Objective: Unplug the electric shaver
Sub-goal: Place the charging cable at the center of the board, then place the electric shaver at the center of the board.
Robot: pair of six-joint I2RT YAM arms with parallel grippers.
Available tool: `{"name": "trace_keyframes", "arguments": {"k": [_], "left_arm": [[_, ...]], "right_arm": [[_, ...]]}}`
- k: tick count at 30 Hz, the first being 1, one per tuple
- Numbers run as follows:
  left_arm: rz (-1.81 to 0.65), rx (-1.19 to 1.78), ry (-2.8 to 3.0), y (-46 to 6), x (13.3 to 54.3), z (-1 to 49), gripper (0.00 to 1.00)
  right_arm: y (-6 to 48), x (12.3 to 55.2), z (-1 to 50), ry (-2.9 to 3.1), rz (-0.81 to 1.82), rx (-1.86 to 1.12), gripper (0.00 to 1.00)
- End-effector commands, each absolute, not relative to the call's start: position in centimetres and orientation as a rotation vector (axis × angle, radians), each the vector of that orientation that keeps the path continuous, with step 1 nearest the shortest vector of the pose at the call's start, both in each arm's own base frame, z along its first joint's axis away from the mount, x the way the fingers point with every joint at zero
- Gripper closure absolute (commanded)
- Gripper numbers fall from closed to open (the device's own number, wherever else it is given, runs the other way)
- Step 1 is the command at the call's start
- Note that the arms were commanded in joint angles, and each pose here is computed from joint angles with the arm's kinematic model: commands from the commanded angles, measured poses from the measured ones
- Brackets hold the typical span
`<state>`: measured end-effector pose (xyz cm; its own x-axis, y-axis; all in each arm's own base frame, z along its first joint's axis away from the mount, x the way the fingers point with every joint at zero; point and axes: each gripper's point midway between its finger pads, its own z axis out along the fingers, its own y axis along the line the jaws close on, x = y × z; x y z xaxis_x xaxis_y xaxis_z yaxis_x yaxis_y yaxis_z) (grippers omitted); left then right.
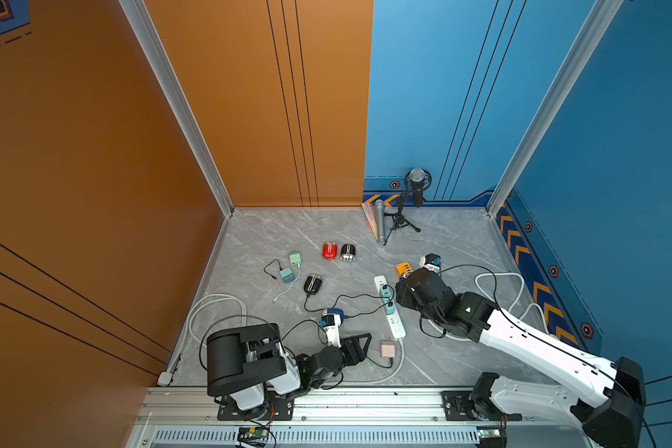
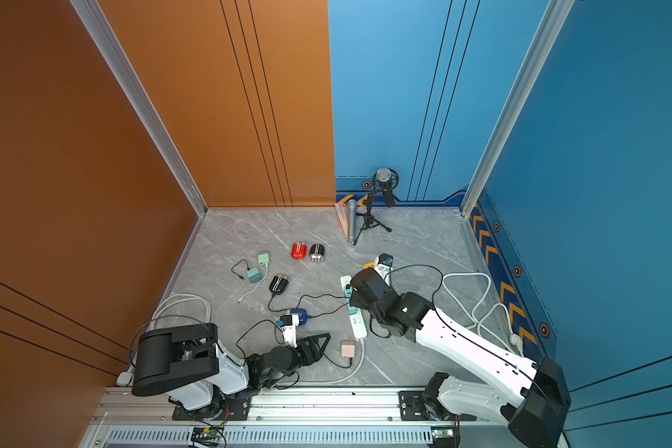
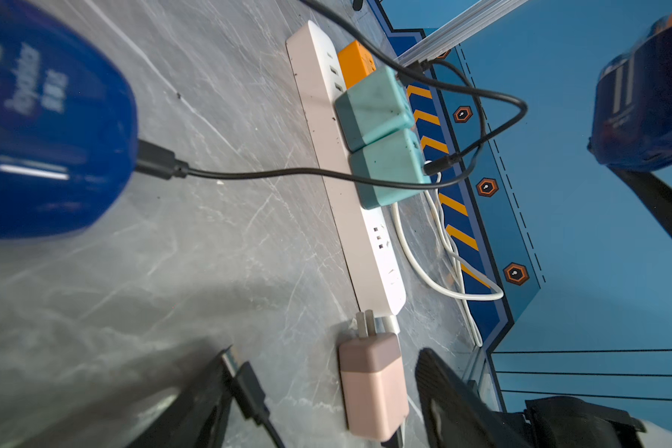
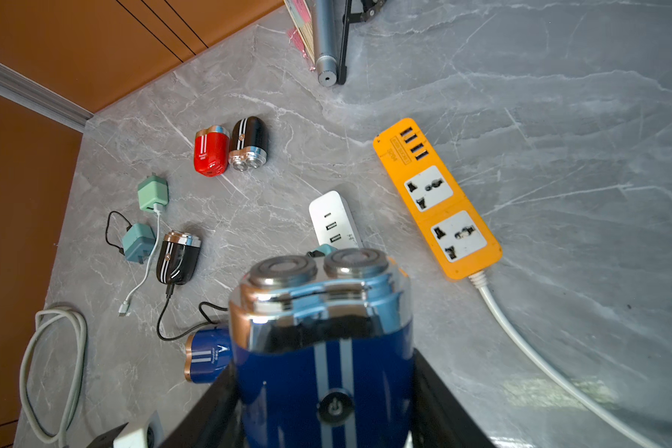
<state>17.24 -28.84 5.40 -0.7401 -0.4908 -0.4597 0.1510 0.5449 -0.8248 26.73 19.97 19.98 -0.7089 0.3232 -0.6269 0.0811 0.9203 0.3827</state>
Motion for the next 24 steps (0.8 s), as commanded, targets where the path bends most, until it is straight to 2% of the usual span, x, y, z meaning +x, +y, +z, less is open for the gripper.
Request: {"name": "trace_keyframes", "arguments": {"k": [1,8,15,19,20,24], "left_arm": [[-1.175,-0.255,2.135,-28.1,17.0,4.7,0.18],[-1.106,-0.18,2.164,-28.5,17.4,6.1,0.17],[-1.003,-0.135,2.193,-28.0,17.6,7.6,0.16],[-0.914,-0.11,2.214,-27.0,17.8,8.7,0.15],[-0.889,-0.102,2.225,-26.6,17.8,8.8,0.1],[-0.839,-0.096,2.223,-24.9,17.6,9.8,0.08]], "right_arm": [[21.3,28.8,21.8,2.338,0.406,0.166,0.71],[25.7,33.8,20.8,2.449,0.357,-0.051,0.71],[28.5,38.3,16.2,2.568,0.22,-0.164,0.71],[28.7,41.1,13.8,2.601,0.165,-0.148,0.72],[28.8,41.6,13.5,2.606,0.161,-0.143,0.72],[28.7,43.8,10.8,2.656,0.122,-0.116,0.72]]}}
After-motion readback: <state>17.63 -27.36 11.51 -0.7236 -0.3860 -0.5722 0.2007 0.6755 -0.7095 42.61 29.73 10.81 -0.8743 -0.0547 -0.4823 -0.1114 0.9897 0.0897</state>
